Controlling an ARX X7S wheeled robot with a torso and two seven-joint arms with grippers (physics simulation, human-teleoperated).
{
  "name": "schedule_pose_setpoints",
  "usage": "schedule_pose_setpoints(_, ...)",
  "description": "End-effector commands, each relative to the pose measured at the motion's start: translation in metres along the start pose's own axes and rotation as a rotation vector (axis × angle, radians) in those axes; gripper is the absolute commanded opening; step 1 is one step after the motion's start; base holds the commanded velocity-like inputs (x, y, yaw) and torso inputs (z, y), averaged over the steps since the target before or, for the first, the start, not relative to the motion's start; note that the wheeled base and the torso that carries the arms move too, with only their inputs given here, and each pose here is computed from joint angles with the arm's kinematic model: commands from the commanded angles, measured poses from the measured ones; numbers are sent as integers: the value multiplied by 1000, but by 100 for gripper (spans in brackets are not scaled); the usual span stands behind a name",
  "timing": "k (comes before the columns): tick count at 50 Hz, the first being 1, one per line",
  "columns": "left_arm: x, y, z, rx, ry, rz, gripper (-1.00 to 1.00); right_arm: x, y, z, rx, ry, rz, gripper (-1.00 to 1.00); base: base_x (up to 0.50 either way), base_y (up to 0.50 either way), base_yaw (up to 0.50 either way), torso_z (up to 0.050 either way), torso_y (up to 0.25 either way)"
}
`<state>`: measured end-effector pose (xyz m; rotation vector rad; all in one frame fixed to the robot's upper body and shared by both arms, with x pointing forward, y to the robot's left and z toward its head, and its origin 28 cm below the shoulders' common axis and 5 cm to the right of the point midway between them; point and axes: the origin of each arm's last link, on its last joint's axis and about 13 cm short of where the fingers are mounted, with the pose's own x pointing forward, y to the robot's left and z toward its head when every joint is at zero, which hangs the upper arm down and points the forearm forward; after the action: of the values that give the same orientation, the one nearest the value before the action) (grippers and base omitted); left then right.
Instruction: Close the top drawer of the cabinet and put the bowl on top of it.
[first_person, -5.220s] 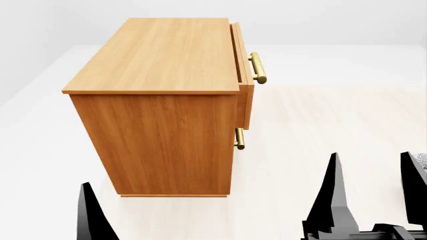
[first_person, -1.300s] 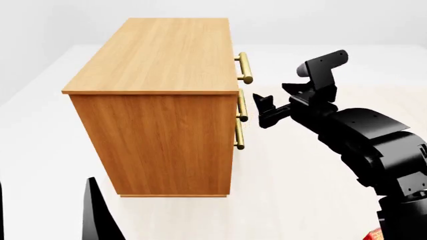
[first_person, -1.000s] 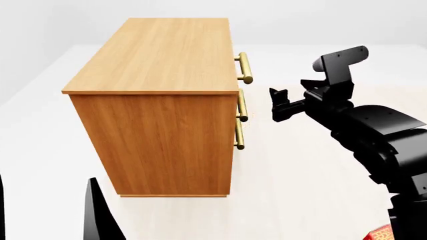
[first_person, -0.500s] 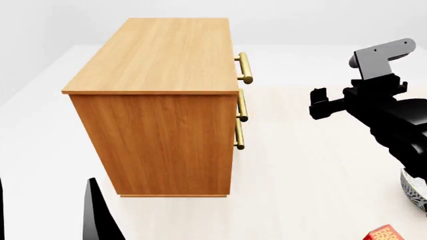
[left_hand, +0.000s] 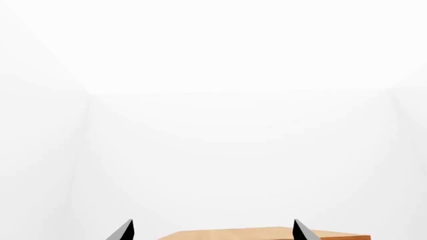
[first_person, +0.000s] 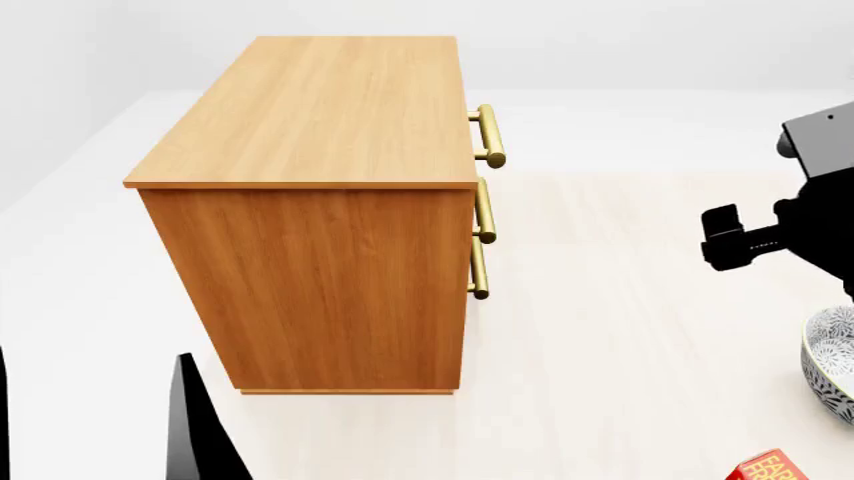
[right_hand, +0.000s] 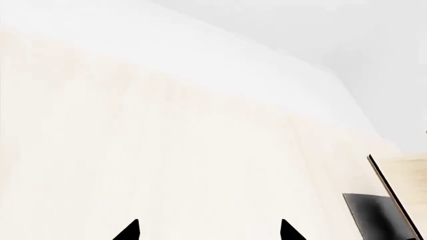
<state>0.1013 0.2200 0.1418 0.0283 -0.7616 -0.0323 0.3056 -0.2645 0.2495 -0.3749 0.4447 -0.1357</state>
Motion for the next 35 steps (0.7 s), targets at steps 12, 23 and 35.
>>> schedule_pose_setpoints(12,0,3,-5,25,8,2,100,0,-15,-33,-94,237,63,100,0,0,0,0,0)
schedule_pose_setpoints(23,0,4,-4,23,4,3,100,0,-19,-43,-118,329,89,100,0,0,0,0,0)
schedule_pose_setpoints(35,0,5,-4,24,6,6,100,0,-20,-50,-130,398,89,100,0,0,0,0,0)
